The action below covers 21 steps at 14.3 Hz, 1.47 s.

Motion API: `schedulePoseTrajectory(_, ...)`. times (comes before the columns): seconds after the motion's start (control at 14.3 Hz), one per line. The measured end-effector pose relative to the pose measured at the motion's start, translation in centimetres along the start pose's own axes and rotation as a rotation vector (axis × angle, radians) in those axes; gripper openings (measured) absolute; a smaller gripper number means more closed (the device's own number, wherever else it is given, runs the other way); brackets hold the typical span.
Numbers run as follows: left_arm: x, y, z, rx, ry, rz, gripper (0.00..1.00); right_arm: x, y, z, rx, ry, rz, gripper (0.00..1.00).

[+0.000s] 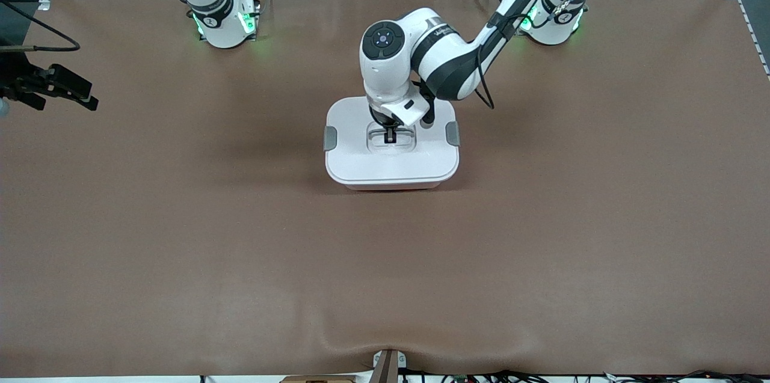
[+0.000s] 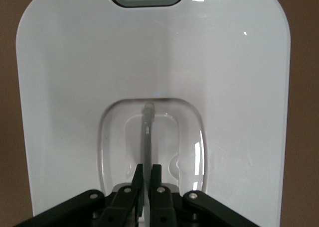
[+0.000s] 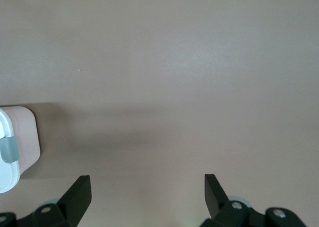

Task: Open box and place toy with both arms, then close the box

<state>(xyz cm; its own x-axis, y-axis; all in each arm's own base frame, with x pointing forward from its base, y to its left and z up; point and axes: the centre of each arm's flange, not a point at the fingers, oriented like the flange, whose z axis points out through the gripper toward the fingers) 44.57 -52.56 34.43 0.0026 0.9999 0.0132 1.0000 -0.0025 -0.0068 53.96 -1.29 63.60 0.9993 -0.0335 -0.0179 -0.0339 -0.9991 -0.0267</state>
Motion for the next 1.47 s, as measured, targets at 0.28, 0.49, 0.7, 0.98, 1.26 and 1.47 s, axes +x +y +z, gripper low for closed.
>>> schedulePoseTrajectory(0.28, 0.0, 0.0, 0.1, 0.001, 0.001, 0.002, 0.07, 0.1, 0.0, 0.1, 0.000, -0.002, 0.000, 1.00)
schedulePoseTrajectory(0.49, 0.0, 0.0, 0.1, 0.001, 0.001, 0.002, 0.07, 0.2, -0.1, 0.3, 0.000, -0.005, -0.001, 1.00)
schedulePoseTrajectory(0.7, 0.2, 0.0, 0.3, 0.004, 0.007, 0.001, 0.22, 0.2, -0.1, 0.3, 0.000, -0.005, -0.001, 1.00)
schedulePoseTrajectory(0.98, 0.3, 0.4, -2.1, -0.023, -0.016, -0.005, 0.63, 0.2, -0.3, 0.3, 0.000, -0.005, -0.005, 1.00)
schedulePoseTrajectory(1.26, 0.9, 1.2, -6.0, -0.048, -0.023, -0.005, 0.99, 0.2, -0.3, 0.3, 0.000, -0.007, -0.005, 1.00)
schedulePoseTrajectory(1.47, 2.7, 3.2, -8.1, -0.075, -0.037, 0.022, 1.00, 0.2, -0.3, 0.3, 0.000, -0.009, -0.005, 1.00)
